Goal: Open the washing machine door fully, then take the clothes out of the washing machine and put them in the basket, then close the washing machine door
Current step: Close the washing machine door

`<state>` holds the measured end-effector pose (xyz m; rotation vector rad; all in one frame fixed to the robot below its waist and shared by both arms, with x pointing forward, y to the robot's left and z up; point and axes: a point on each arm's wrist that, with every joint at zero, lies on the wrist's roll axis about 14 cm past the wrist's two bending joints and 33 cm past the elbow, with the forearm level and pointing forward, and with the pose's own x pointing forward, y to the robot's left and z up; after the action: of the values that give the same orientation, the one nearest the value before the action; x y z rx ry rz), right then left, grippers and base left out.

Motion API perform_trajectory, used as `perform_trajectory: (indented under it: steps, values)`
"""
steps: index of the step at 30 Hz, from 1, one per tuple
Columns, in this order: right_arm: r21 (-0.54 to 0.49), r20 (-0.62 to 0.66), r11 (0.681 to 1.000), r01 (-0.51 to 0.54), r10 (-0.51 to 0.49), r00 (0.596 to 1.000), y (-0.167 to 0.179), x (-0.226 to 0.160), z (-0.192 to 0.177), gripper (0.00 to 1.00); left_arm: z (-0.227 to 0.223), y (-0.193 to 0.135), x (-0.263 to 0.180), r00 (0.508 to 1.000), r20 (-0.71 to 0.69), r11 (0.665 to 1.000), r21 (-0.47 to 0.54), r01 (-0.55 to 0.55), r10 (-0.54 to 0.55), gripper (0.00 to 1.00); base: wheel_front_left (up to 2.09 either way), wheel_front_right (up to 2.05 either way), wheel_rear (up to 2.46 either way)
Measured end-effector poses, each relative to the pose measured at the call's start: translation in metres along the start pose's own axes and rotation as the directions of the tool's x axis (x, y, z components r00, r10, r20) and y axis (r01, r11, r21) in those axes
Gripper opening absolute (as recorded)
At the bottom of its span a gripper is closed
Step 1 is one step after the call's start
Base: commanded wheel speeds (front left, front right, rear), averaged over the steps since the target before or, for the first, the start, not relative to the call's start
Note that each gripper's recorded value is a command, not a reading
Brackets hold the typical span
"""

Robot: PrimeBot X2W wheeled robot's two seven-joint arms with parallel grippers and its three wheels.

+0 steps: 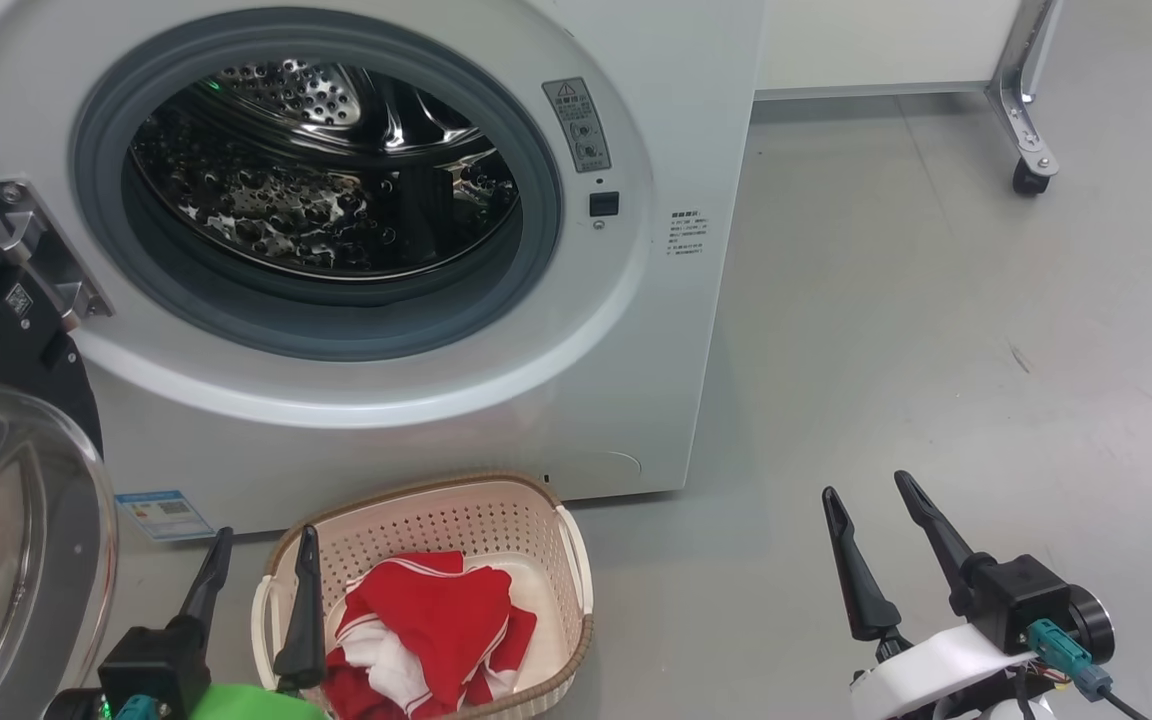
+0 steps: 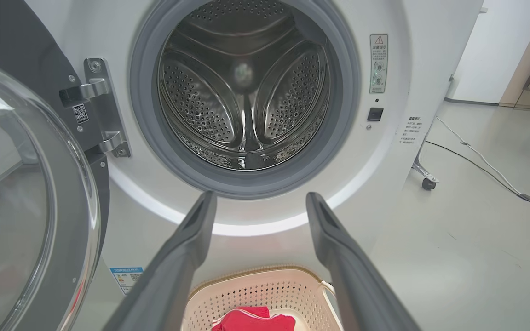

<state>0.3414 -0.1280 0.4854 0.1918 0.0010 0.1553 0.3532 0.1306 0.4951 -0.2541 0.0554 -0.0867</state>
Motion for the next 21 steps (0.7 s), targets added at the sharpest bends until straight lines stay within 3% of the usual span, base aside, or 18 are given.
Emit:
perform_trajectory:
  steps: [21]
  values:
    - [0.002,-0.002,1.000,0.004,-0.004,1.000,-0.0008,-0.0002,-0.0005,1.00,0.0065,-0.0034,-0.0017,1.000,0.001,1.000,0.000,0.011,-0.011,1.00,-0.99,0.99,0.00]
